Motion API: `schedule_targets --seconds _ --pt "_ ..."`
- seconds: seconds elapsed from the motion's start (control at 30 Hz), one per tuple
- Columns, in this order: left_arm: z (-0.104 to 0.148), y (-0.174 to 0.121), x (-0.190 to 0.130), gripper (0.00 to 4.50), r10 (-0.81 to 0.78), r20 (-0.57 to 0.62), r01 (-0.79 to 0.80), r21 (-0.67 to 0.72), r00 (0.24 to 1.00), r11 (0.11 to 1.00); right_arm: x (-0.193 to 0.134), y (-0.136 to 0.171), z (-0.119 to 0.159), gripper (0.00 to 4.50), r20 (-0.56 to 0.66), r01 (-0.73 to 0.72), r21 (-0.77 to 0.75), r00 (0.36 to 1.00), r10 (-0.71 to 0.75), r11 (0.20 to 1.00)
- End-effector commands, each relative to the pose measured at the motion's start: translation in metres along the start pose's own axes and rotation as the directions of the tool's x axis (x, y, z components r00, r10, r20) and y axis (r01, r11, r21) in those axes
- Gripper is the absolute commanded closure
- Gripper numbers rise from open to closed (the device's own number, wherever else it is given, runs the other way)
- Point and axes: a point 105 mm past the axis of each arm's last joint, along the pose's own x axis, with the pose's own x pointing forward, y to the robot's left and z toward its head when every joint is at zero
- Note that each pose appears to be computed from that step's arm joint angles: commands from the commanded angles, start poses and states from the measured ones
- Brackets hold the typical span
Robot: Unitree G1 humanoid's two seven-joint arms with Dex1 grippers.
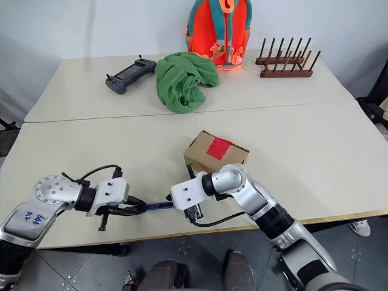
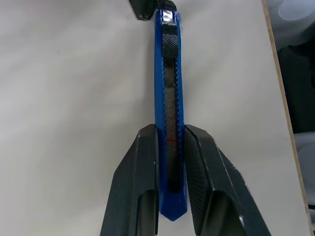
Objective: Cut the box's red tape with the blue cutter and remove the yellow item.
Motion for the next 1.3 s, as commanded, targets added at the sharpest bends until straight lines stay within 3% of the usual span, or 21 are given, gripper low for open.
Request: schedule_targets --seconds 0.03,0.47,0.97,1.17,1.3 --pt "-0.015 0.000 0.008 4.09 0.010 -0.048 -0.013 -0.044 0.999 0.999 -0.002 0.001 0.003 4.49 0.012 -0.005 -0.016 1.000 0.005 1.000" --pt "-0.015 0.003 0.011 4.09 0.020 -0.044 -0.023 -0.052 0.999 0.998 0.007 0.018 -0.011 4.49 -0.008 -0.081 -0.019 0.997 0.081 0.997" --pt "-0.015 0.005 0.012 4.09 0.033 -0.048 -0.036 -0.059 0.998 0.998 0.033 0.014 0.002 4.49 0.042 -0.081 -0.047 0.996 0.083 0.996" --pt "-0.014 0.007 0.013 4.09 0.035 -0.044 -0.038 -0.055 0.998 0.998 0.013 -0.010 0.012 4.49 0.059 0.012 -0.067 0.998 -0.008 0.998" --pt "-0.014 0.008 0.013 4.09 0.037 -0.042 -0.039 -0.053 0.998 0.998 -0.001 -0.009 0.013 4.49 0.042 0.008 -0.078 0.999 -0.005 0.997"
